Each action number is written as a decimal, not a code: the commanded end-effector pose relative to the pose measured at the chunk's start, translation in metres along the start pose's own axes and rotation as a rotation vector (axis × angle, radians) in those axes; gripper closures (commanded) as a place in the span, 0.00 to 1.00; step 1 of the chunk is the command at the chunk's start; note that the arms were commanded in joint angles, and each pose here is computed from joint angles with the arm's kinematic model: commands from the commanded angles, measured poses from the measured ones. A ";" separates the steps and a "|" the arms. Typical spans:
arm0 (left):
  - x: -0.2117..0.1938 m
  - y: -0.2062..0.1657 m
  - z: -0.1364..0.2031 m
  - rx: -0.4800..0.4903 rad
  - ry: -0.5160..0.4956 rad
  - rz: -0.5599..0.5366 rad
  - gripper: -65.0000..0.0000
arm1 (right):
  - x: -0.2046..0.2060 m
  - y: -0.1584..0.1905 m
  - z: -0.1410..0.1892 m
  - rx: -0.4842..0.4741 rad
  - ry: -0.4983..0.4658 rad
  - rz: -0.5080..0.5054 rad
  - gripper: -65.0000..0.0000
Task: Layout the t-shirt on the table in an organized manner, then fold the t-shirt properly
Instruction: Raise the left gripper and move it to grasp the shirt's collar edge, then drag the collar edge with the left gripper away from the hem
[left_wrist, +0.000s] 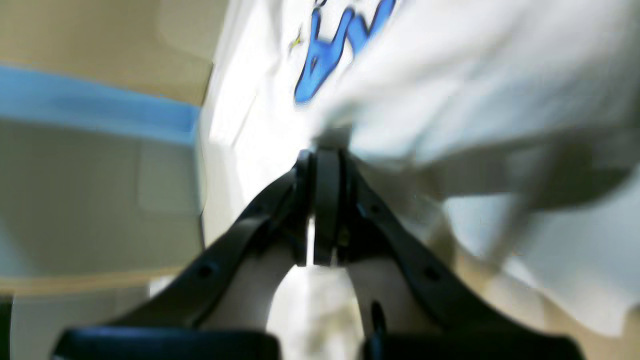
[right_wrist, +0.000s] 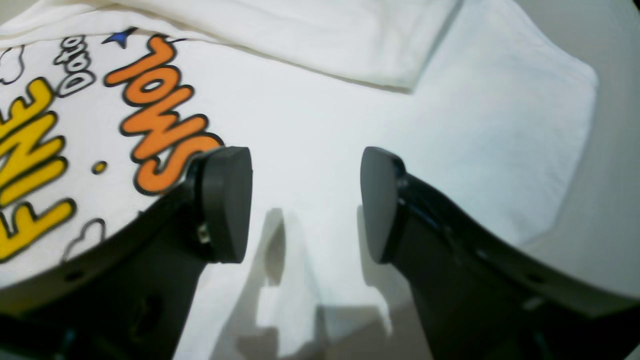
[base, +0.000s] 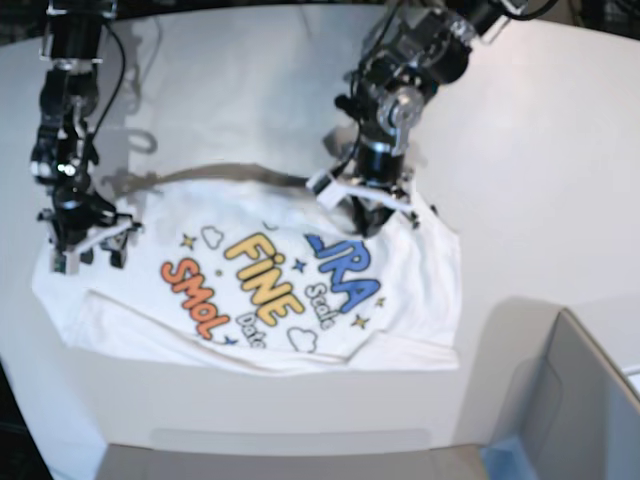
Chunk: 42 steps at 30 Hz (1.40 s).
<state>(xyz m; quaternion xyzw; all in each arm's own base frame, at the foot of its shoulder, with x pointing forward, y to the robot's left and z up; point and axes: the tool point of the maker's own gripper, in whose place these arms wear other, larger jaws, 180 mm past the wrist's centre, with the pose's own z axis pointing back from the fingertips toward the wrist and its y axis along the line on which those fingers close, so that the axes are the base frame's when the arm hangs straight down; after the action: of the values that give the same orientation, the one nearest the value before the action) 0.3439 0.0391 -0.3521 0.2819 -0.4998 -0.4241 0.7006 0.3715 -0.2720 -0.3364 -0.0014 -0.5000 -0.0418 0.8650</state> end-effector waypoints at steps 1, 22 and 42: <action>0.012 0.026 -0.019 0.076 -0.029 -0.011 1.00 | 0.020 -0.002 0.003 -0.001 -0.059 0.015 0.47; 0.021 0.078 0.005 0.131 0.017 0.469 0.66 | 0.017 0.000 0.002 0.005 -0.051 0.017 0.47; 0.013 0.022 -0.015 -0.389 0.076 1.280 0.54 | 0.015 -0.001 0.003 0.001 -0.045 0.022 0.47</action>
<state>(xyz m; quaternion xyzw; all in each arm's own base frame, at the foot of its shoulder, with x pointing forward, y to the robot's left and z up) 0.3563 0.0380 -0.3502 -0.1811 -0.4324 0.0019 0.8833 0.3680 -0.2686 -0.3414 -0.0007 -0.4930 -0.0367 0.8693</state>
